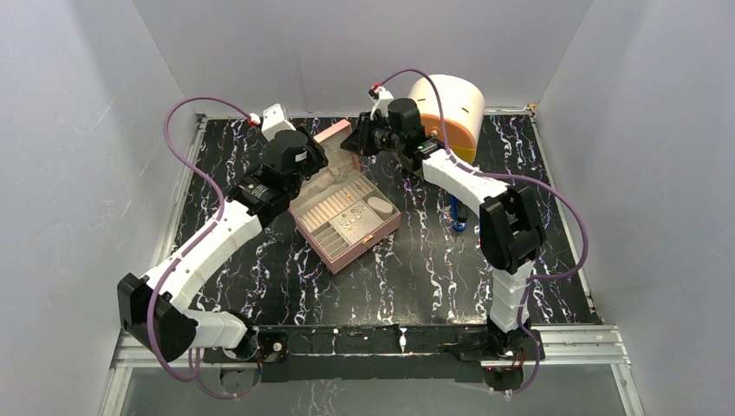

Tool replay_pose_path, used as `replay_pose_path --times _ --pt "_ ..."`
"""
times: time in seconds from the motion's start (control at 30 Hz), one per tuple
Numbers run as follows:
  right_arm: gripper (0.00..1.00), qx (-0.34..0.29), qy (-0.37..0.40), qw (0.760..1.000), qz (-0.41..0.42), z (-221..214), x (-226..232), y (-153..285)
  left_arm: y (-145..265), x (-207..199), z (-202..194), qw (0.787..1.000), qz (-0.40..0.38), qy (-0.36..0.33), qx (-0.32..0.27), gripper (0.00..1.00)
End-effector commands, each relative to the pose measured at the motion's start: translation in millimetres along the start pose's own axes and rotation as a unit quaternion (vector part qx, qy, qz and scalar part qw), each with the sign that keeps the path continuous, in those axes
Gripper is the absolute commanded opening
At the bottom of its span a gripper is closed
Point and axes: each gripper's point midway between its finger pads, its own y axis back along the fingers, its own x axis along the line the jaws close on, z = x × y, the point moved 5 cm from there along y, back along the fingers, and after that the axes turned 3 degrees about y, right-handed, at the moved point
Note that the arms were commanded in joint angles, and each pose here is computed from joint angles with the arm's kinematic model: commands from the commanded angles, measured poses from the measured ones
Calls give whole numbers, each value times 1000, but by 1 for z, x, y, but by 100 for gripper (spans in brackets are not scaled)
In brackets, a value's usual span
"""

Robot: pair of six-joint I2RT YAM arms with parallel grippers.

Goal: Organize the mixed jewelry
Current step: Place the jewelry in the jewelry box, then adjust the jewelry in the jewelry box.

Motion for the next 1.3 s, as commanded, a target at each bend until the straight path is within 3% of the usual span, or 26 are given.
replay_pose_path --times 0.0,0.13,0.33,0.5,0.7,0.93,1.1,1.27 --pt "28 -36 28 998 31 32 25 18 16 -2 10 998 -44 -47 -3 44" --pt "49 -31 25 999 18 33 29 32 20 4 -2 988 -71 -134 32 50" --pt "57 -11 -7 1000 0 12 28 51 18 17 -22 967 -83 -226 78 54" --pt "58 22 -64 997 -22 -13 20 56 4 25 -37 955 -76 -273 92 55" --pt "55 11 -93 994 -52 -18 14 61 -19 33 -53 948 -52 -299 98 54" --pt "52 19 -75 996 -35 -16 11 60 -44 46 -79 929 -28 -345 128 48" --pt "52 20 -64 997 -31 -22 4 58 -55 60 -79 919 17 -378 110 42" --pt "52 20 -63 998 -19 -27 0 51 -61 63 -75 906 27 -411 96 43"
